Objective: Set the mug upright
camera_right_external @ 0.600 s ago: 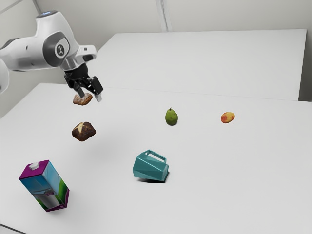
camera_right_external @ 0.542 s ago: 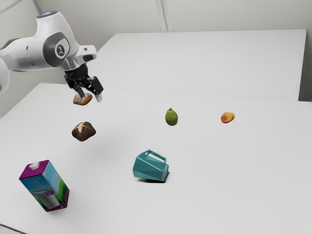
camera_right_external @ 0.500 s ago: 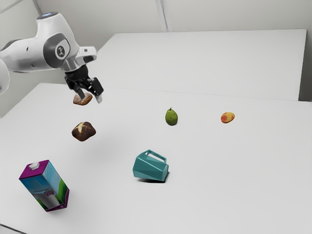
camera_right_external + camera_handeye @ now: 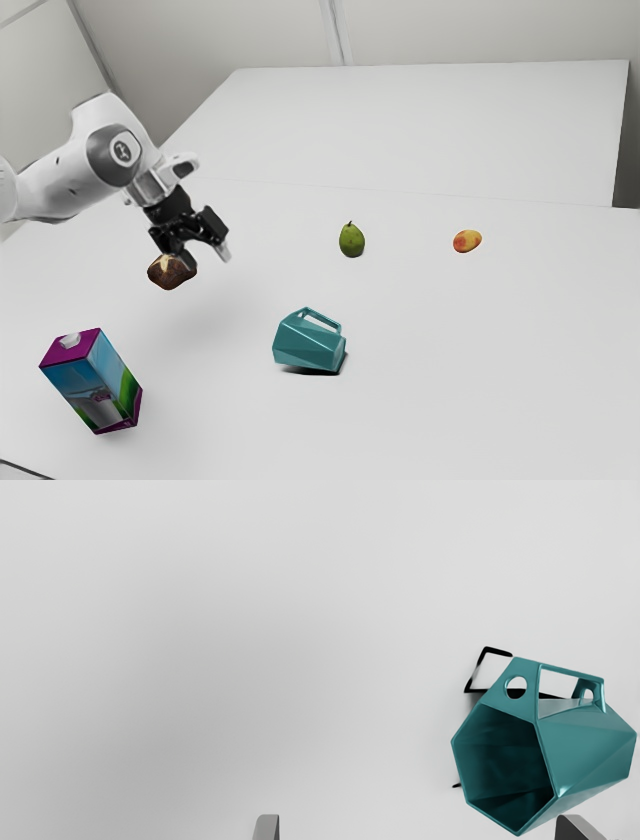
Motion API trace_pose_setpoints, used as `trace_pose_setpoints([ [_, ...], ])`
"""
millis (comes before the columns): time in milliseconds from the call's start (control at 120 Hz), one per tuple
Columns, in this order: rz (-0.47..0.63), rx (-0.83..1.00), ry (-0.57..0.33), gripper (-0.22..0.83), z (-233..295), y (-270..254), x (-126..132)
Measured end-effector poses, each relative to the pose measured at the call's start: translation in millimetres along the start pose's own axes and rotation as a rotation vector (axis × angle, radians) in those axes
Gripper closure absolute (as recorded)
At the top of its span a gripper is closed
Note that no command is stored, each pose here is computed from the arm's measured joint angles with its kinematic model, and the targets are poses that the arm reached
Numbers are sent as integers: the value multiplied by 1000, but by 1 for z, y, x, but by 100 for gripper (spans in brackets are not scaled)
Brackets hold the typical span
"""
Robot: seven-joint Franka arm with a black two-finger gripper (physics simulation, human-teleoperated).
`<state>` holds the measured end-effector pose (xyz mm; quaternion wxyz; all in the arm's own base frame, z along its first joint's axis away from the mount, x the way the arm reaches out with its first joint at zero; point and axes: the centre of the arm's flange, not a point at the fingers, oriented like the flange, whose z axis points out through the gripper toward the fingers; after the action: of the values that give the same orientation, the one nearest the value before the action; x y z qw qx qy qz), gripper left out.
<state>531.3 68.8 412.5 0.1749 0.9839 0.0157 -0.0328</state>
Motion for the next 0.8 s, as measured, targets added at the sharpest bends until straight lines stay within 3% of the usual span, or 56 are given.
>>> trace_pose_setpoints([
  [325,9,-207,-98,0,87,41,2],
  [800,17,-384,-110,0,140,37,-13],
])
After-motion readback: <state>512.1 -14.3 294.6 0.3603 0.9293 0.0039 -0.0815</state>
